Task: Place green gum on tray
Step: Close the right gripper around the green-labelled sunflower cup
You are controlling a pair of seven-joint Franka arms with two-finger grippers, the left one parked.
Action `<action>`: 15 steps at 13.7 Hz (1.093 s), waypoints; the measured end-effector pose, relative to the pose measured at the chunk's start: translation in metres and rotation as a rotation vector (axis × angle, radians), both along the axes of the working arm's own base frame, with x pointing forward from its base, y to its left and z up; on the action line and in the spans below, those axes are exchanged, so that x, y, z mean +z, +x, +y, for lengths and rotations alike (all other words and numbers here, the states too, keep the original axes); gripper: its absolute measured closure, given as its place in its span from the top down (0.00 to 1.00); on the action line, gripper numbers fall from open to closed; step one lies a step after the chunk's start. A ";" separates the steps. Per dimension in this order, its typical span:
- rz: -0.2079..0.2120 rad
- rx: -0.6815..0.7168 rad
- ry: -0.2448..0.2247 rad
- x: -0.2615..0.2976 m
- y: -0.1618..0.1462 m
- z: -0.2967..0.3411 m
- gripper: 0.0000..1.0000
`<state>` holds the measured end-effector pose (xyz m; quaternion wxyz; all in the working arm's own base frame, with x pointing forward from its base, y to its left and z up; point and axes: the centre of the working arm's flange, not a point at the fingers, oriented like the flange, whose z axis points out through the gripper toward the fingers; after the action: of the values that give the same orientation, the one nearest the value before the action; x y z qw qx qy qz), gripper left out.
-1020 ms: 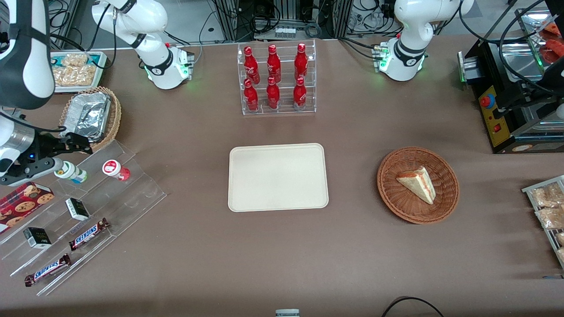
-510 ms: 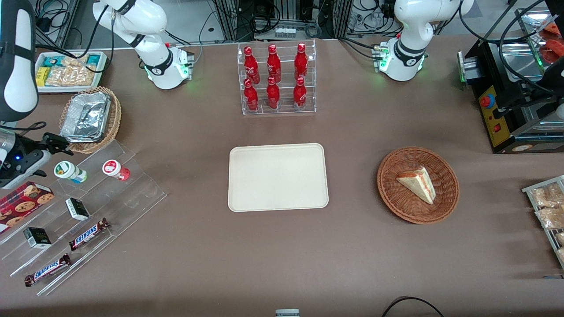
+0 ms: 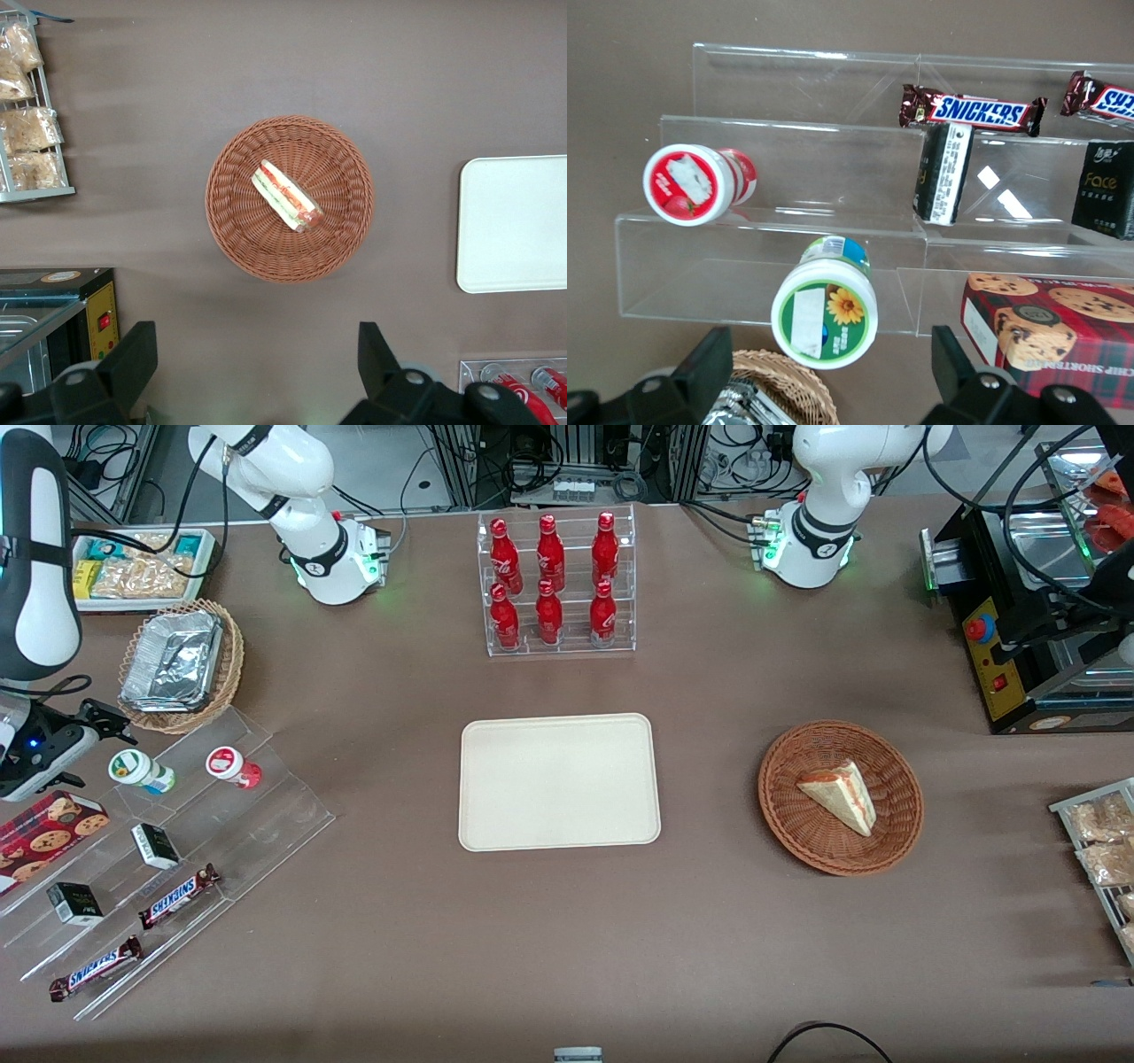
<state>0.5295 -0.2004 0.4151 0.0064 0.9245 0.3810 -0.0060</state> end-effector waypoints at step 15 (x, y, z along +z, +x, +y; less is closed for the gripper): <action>-0.009 0.000 -0.002 -0.042 -0.007 0.004 0.59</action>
<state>0.5226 -0.1966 0.3735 0.0092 0.9246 0.3809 -0.0022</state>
